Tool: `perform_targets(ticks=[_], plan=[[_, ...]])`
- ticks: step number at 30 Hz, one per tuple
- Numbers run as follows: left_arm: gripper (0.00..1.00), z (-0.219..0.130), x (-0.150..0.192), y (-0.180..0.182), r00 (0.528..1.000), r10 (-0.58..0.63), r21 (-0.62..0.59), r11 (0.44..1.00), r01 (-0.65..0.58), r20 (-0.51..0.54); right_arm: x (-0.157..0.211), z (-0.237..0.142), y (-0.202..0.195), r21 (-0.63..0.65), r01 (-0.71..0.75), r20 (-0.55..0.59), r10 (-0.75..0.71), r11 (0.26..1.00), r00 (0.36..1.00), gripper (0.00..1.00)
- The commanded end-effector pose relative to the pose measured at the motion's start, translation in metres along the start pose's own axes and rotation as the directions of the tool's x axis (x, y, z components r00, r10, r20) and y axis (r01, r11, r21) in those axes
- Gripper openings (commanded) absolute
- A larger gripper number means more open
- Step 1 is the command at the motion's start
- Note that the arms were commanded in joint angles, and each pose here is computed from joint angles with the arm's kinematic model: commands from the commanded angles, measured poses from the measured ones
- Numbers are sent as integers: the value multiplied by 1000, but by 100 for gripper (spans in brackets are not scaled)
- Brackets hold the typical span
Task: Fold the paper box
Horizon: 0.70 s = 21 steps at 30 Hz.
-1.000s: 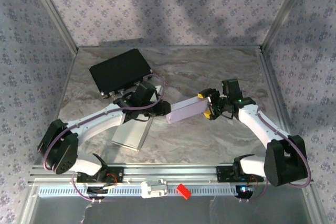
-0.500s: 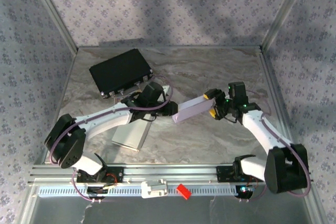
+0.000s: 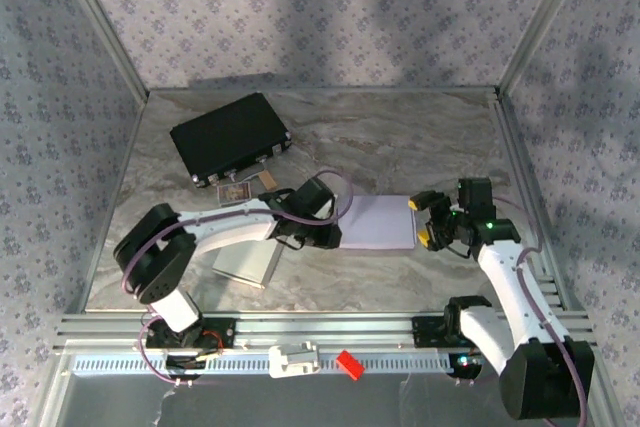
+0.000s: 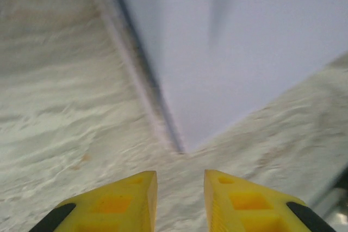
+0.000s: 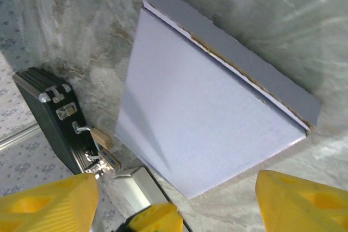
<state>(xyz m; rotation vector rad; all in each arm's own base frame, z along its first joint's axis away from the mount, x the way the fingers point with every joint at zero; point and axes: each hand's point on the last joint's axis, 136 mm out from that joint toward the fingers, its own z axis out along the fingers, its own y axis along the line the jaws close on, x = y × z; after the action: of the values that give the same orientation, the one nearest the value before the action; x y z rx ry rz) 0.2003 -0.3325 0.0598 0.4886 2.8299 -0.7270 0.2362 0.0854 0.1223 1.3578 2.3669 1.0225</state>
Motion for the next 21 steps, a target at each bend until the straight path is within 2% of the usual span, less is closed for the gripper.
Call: perform_targets(ticks=[1, 6, 8, 10, 11, 12, 15, 16, 18, 19, 21], plan=[[30, 2, 4, 7, 1000, 9, -37, 999, -10, -28, 13, -2, -30, 114, -64, -49, 70, 991, 996, 76], [33, -24, -14, 1, 998, 20, -57, 998, -17, 54, -8, -18, -6, 124, 42, 45, -48, 991, 998, 79], [35, -47, -25, 1, 992, 31, -78, 997, -22, 121, -19, -30, 9, 158, 144, 85, -159, 977, 984, 99], [40, -80, -39, 5, 974, 36, -109, 994, -11, 223, -36, -49, 27, 202, 245, 170, -280, 948, 945, 99], [96, -99, -47, 9, 959, 32, -116, 993, 1, 281, -46, -62, 34, 241, 289, 224, -343, 927, 912, 99], [100, -113, -52, 13, 945, 25, -115, 993, 13, 326, -54, -74, 39, 274, 320, 272, -392, 907, 879, 99], [100, -173, -69, 41, 868, -11, -135, 987, 89, 496, -71, -100, 61, 294, 416, 382, -505, 860, 774, 99], [100, -193, -71, 56, 839, -16, -164, 979, 124, 545, -85, -112, 65, 339, 405, 451, -524, 849, 723, 99], [100, -227, -69, 89, 771, -31, -228, 947, 226, 636, -105, -123, 58, 395, 320, 539, -499, 861, 678, 99], [100, -246, -66, 110, 721, -42, -263, 915, 306, 691, -117, -124, 61, 426, 342, 578, -543, 837, 609, 99], [100, -275, -50, 155, 635, -37, -359, 798, 483, 772, -138, -126, 54, 469, 284, 676, -547, 836, 493, 99]])
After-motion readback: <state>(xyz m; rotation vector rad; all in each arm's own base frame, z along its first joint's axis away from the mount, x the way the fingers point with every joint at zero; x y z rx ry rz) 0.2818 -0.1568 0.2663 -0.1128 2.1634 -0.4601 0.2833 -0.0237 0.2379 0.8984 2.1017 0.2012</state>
